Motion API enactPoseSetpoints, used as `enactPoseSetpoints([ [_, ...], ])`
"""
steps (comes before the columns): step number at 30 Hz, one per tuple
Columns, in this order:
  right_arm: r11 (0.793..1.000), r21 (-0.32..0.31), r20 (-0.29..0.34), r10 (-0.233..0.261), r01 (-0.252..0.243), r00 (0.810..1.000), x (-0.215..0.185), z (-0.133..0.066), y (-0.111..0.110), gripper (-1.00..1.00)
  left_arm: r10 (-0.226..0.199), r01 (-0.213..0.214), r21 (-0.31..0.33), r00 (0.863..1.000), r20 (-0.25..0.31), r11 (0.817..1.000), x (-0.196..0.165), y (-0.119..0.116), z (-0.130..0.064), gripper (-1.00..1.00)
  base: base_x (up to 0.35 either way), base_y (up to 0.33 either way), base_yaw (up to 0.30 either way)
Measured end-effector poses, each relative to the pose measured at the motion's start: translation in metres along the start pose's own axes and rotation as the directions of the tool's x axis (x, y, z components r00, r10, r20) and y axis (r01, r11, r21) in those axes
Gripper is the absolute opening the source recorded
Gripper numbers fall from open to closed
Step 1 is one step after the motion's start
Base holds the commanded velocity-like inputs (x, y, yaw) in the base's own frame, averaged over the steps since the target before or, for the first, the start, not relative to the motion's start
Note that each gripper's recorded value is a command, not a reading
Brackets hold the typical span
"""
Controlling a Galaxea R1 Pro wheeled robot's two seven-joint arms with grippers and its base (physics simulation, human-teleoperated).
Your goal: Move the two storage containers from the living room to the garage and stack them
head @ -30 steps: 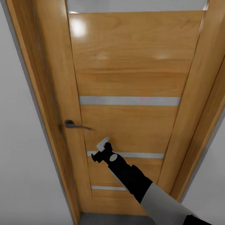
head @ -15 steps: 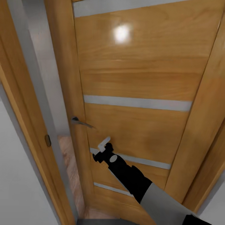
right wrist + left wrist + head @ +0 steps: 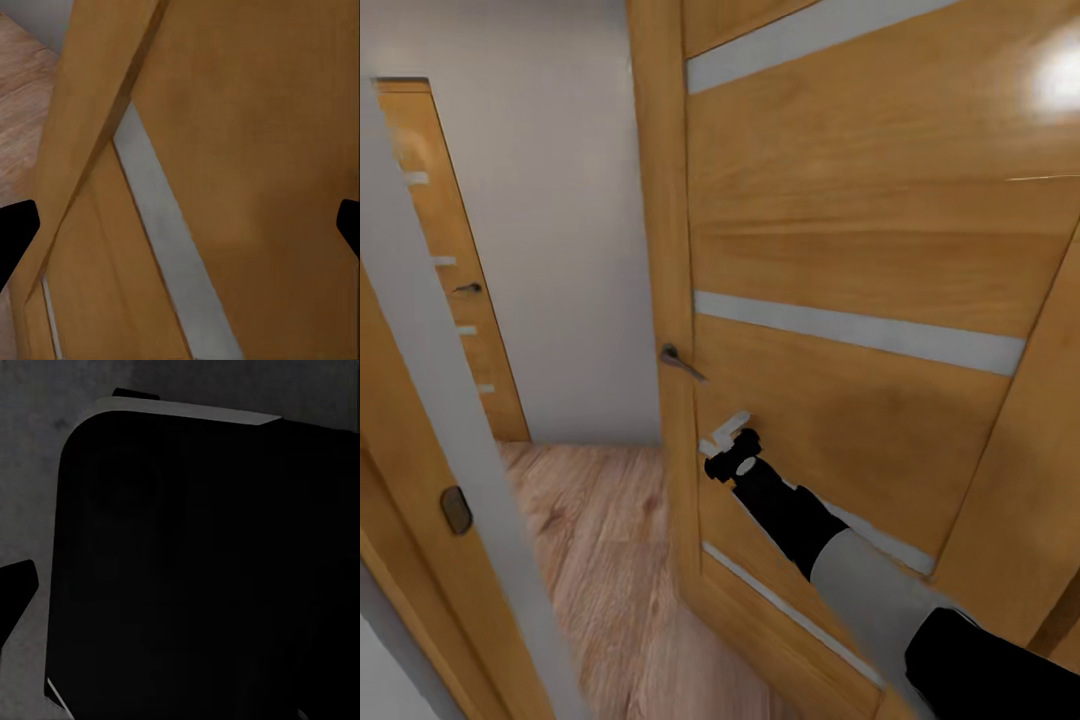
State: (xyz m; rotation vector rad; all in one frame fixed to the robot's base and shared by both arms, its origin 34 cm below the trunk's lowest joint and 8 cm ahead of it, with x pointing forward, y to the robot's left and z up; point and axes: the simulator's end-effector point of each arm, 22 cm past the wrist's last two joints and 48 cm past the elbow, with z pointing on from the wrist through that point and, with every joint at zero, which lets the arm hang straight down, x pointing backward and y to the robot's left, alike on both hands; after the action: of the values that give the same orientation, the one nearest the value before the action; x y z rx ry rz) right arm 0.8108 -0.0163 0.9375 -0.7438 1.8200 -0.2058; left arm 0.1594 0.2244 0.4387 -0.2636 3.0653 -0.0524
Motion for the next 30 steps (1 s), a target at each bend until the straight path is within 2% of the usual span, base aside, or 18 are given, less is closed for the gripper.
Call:
enactPoseSetpoints([
  [4,0.999,0.038,-0.004,-0.005,0.005,1.000,-0.005,0.004,-0.019,1.00,0.000,0.000,0.000,1.000,0.000,1.000,0.000,0.000,0.000,1.00,0.321,0.000,0.000],
  [9,0.997,0.076,-0.044,-0.023,0.026,0.999,0.000,0.012,-0.045,1.00,0.000,0.000,0.000,1.000,0.000,1.000,0.000,0.000,0.000,1.00,0.316,0.000,0.000],
  [11,0.997,0.082,-0.056,-0.009,0.013,0.998,0.003,0.014,-0.051,1.00,0.002,-0.002,0.000,1.000,0.001,1.000,0.000,0.000,0.000,1.00,0.095,0.000,0.000],
  [17,0.994,0.085,-0.053,0.069,-0.064,0.996,0.002,0.015,-0.060,1.00,0.002,-0.002,0.000,1.000,0.001,1.000,0.000,0.000,0.000,1.00,0.024,0.000,0.000],
  [30,0.994,0.092,-0.062,0.062,-0.056,0.996,0.003,0.014,-0.063,1.00,0.002,-0.002,0.000,1.000,0.001,1.000,0.000,0.000,0.000,1.00,0.000,0.000,0.000],
])
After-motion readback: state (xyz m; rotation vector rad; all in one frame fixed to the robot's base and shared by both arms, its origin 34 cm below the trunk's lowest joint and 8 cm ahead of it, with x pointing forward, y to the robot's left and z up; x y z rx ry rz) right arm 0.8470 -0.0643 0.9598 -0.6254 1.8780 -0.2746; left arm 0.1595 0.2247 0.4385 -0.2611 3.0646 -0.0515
